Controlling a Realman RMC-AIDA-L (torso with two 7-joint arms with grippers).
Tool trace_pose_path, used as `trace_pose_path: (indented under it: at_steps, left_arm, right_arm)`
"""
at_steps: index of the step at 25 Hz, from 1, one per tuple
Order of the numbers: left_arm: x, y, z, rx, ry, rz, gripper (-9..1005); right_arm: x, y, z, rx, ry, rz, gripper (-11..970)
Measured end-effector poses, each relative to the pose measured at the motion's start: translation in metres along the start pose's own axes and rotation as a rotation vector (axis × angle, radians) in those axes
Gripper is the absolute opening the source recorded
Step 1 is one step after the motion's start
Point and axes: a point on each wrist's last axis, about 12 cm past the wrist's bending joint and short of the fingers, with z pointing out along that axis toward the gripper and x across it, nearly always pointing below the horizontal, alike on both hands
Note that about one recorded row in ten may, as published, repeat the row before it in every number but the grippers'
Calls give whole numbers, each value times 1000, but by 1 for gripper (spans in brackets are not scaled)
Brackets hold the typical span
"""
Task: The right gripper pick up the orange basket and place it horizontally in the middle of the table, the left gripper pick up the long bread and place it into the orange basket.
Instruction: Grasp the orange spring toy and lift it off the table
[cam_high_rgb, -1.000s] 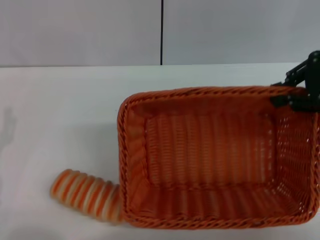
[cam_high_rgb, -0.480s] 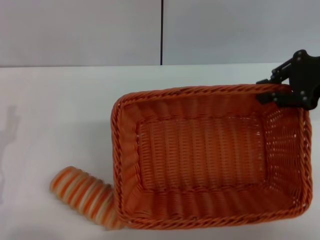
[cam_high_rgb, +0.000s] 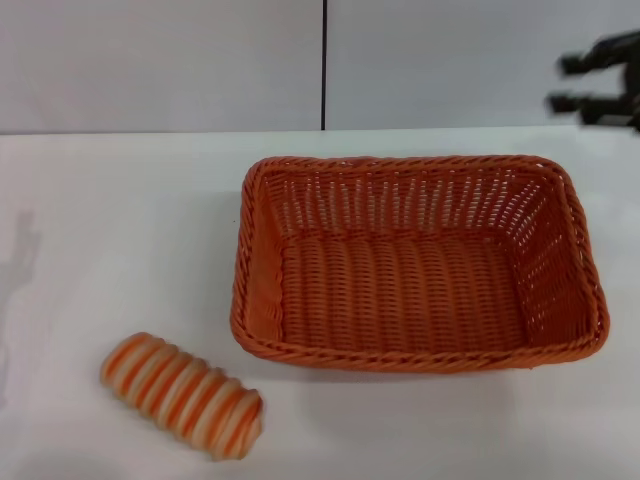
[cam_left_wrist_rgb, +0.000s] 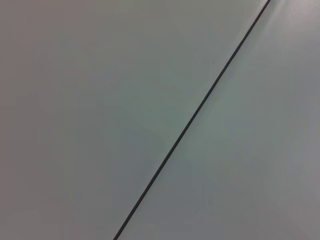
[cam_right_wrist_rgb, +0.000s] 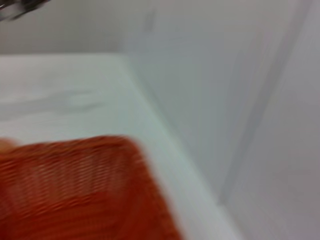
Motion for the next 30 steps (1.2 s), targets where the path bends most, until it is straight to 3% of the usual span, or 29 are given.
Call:
trace_pose_path:
  at_steps: [3, 4, 7, 11, 13, 14, 15, 19, 22, 26, 30]
  left_arm:
    - [0, 1, 0, 1, 0, 3, 834]
    - [-1, 1, 0, 1, 0, 6, 834]
    - [-2, 2, 0, 5, 3, 12, 834]
    - [-6, 5, 3, 67, 30, 56, 833]
    - [-9, 4, 9, 149, 53, 81, 833]
    - [-11, 4, 14, 201, 67, 93, 833]
    - [-13, 3, 18, 259, 87, 105, 832]
    - [-23, 2, 42, 501, 217, 126, 832]
    - [-35, 4, 60, 655, 358, 143, 831]
    - [-47, 8, 70, 770, 537, 144, 831]
    - [-48, 10, 63, 816, 660, 145, 830]
  right_arm:
    - [15, -2, -23, 148, -159, 40, 453]
    - [32, 4, -39, 254, -303, 91, 454]
    - [48, 12, -50, 350, -427, 141, 454]
    - [92, 41, -68, 592, -670, 256, 454]
    - [112, 58, -73, 704, -737, 310, 454]
    - [134, 76, -78, 824, -779, 379, 454]
    - [134, 76, -78, 824, -779, 379, 454]
    - [168, 103, -87, 1000, -794, 528, 454]
    - [180, 111, -91, 1051, -763, 576, 454]
    - [189, 117, -95, 1095, -734, 614, 454]
    - [194, 118, -95, 1140, -725, 651, 454]
